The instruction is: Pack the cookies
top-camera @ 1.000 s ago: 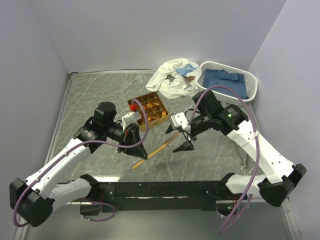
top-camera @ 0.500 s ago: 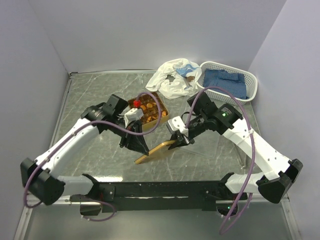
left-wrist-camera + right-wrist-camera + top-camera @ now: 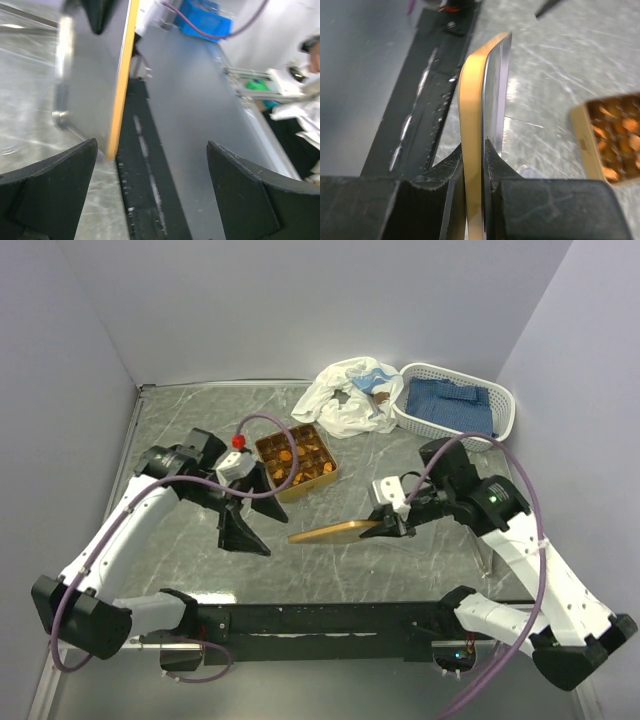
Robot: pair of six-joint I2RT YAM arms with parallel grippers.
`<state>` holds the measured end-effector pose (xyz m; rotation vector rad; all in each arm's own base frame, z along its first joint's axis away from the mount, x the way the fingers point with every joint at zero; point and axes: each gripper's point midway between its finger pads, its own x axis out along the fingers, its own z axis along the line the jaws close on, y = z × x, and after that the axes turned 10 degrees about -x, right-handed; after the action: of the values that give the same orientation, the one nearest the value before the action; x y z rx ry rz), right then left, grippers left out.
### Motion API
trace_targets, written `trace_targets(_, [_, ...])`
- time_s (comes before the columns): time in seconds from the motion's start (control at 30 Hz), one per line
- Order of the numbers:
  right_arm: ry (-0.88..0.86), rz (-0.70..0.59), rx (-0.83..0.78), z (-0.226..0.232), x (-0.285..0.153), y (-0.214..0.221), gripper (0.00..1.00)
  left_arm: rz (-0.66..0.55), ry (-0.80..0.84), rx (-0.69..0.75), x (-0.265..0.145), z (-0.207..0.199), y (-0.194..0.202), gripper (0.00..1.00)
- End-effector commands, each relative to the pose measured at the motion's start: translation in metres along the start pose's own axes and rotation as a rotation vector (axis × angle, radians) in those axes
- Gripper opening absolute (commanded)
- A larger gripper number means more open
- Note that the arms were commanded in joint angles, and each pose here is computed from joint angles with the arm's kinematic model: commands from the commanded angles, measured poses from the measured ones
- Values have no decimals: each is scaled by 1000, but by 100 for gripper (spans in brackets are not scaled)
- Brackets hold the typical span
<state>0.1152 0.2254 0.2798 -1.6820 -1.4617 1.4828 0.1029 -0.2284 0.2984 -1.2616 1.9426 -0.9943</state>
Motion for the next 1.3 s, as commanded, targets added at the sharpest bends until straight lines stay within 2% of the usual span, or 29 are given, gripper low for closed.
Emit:
trace_targets(0.0, [148, -50, 49, -23, -17, -11, 0, -153, 7, 115, -17, -25, -33, 96])
trace_targets(0.2, [363, -22, 203, -57, -43, -8, 0, -289, -125, 171, -53, -9, -56, 97])
trace_targets(0.33, [504, -24, 257, -85, -66, -15, 0, -315, -184, 208, -72, 0, -79, 96])
trace_targets(0.57, [582, -69, 362, -107, -80, -22, 0, -317, -237, 280, -99, 5, -130, 96])
trace_targets(0.67, [606, -86, 355, -105, -86, -30, 0, -287, -236, 388, -100, -19, -160, 96])
trace_targets(0.83, [656, -100, 342, -99, -97, -41, 0, -204, -195, 694, -78, -90, -194, 96])
trace_targets(0.87, [658, -105, 344, -98, -97, -42, 0, -197, -190, 694, -75, -100, -196, 96])
trace_targets(0.9, [659, -114, 336, -96, -98, -45, 0, -178, -195, 761, -76, -106, -203, 96])
trace_targets(0.97, [661, -124, 343, -97, -99, -48, 0, -167, -194, 748, -75, -112, -204, 96])
trace_targets(1.03, [661, -132, 352, -101, -101, -52, 0, -157, -236, 750, -79, -99, -207, 97])
trace_targets(1.07, [659, -135, 358, -103, -101, -53, 0, -160, -250, 692, -81, -93, -207, 96])
trace_targets(1.1, [652, -136, 371, -106, -100, -52, 0, -169, -332, 594, -88, -63, -204, 96])
trace_targets(1.13, [650, -145, 374, -108, -102, -57, 0, -174, -432, 753, -96, -56, -231, 96])
trace_targets(1.17, [645, -150, 376, -111, -102, -59, 0, -315, -526, 496, -101, -43, -240, 96])
trace_targets(1.2, [640, -156, 378, -115, -101, -59, 0, -403, -609, 403, -114, 3, -229, 97])
trace_targets(1.23, [647, -167, 387, -119, -103, -62, 0, -503, -738, 456, -129, 3, -237, 96])
trace_targets(1.27, [653, -172, 392, -122, -104, -63, 0, -536, -782, 550, -136, 0, -243, 97])
